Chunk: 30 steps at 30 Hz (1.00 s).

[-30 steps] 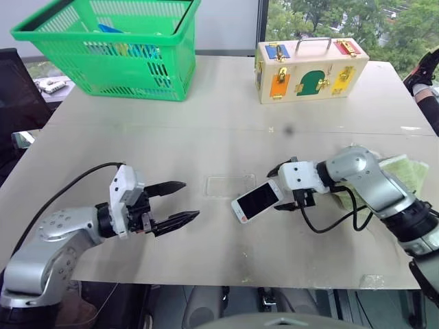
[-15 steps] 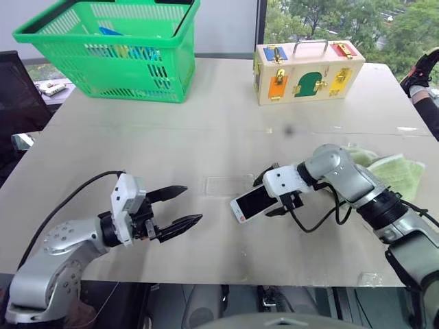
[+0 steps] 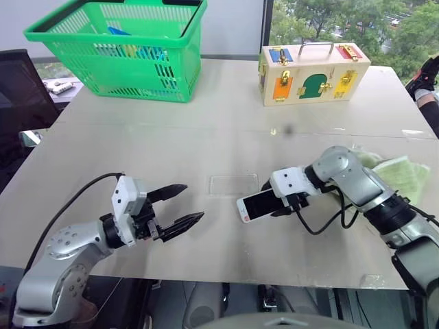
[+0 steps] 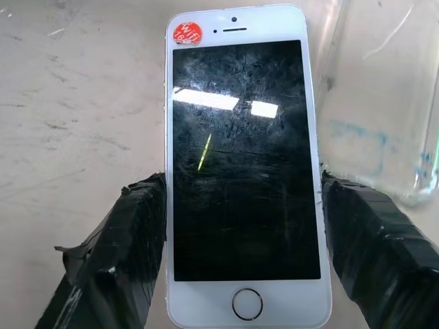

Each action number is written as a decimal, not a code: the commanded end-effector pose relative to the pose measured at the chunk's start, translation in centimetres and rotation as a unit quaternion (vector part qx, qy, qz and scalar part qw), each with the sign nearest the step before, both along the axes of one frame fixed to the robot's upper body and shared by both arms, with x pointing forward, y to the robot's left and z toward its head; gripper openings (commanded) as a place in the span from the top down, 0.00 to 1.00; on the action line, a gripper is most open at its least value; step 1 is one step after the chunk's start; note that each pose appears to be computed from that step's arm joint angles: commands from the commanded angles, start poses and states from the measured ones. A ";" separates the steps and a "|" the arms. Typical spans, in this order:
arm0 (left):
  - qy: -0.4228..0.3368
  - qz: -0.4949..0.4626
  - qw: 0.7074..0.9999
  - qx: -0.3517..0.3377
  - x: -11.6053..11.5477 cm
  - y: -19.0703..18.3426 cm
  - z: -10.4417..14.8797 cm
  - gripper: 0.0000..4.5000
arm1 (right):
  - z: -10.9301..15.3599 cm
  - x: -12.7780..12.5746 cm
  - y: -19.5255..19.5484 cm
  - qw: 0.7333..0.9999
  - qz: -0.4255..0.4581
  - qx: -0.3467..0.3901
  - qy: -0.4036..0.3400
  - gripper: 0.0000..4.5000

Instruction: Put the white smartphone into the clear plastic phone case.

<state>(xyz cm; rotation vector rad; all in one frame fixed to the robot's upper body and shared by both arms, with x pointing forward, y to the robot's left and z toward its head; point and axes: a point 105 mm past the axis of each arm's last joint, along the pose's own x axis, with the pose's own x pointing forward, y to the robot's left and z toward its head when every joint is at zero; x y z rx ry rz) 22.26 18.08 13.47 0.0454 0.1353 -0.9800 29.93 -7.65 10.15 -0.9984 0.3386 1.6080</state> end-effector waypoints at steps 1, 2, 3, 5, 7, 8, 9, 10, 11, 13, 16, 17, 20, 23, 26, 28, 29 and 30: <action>-0.018 -0.005 1.000 0.001 0.1 -0.3 0.4 0.00 | 2.1 -0.4 -0.4 0.999 -0.033 0.043 -0.003 0.34; -0.018 -0.005 1.000 0.001 0.1 -0.3 0.4 0.00 | 2.5 -0.6 -0.4 0.998 -0.041 0.056 0.001 0.34; -0.018 -0.005 1.000 0.001 0.2 -0.3 0.3 0.00 | 3.0 -0.8 -0.3 0.996 -0.052 0.073 0.008 0.34; -0.019 -0.005 1.000 0.001 0.2 -0.3 0.3 0.00 | 4.1 -1.3 0.0 0.993 -0.065 0.102 0.013 0.34; -0.019 -0.005 1.000 0.002 0.3 -0.2 0.2 0.00 | 5.0 -1.4 0.6 0.988 -0.084 0.131 0.008 0.34; -0.019 -0.005 1.000 0.002 0.3 -0.2 0.2 0.00 | 5.3 -1.4 1.0 0.986 -0.096 0.139 0.011 0.34; -0.019 -0.006 1.000 0.003 0.4 -0.2 0.2 0.00 | 5.5 -1.4 1.4 0.984 -0.104 0.146 0.011 0.34; -0.019 -0.006 1.000 0.003 0.4 -0.2 0.2 0.00 | 5.7 -1.3 1.9 0.981 -0.116 0.152 0.013 0.34; -0.019 -0.007 1.000 0.003 0.5 -0.2 0.1 0.00 | 5.8 -1.1 2.3 0.980 -0.125 0.156 0.014 0.34; -0.020 -0.007 1.000 0.005 0.6 -0.1 0.1 0.00 | 5.9 -0.6 3.0 0.978 -0.142 0.156 0.009 0.34; -0.022 -0.004 1.000 0.009 0.9 0.2 0.1 0.00 | 5.2 0.9 4.1 0.977 -0.173 0.121 -0.012 0.34; -0.023 -0.003 1.000 0.010 0.9 0.3 0.1 0.00 | 5.0 1.1 4.4 0.978 -0.175 0.114 -0.017 0.34; -0.027 0.002 1.000 0.010 1.0 0.4 0.2 0.00 | 4.9 1.9 5.4 0.977 -0.180 0.108 -0.027 0.34; -0.029 0.006 1.000 0.007 0.9 0.3 0.2 0.00 | 4.4 2.2 5.5 0.980 -0.175 0.092 -0.033 0.34; -0.030 0.011 0.999 0.005 0.7 0.3 0.1 0.00 | 3.9 2.4 5.6 0.982 -0.166 0.075 -0.040 0.34; -0.029 0.015 0.999 0.004 0.5 0.4 -0.1 0.00 | 3.6 2.4 5.9 0.985 -0.154 0.066 -0.045 0.34; -0.029 0.017 0.999 0.004 0.4 0.4 -0.2 0.00 | 3.5 2.4 6.0 0.986 -0.149 0.063 -0.049 0.34; -0.030 0.019 0.999 0.002 0.4 0.3 -0.2 0.00 | 3.1 2.3 6.2 0.987 -0.142 0.055 -0.053 0.34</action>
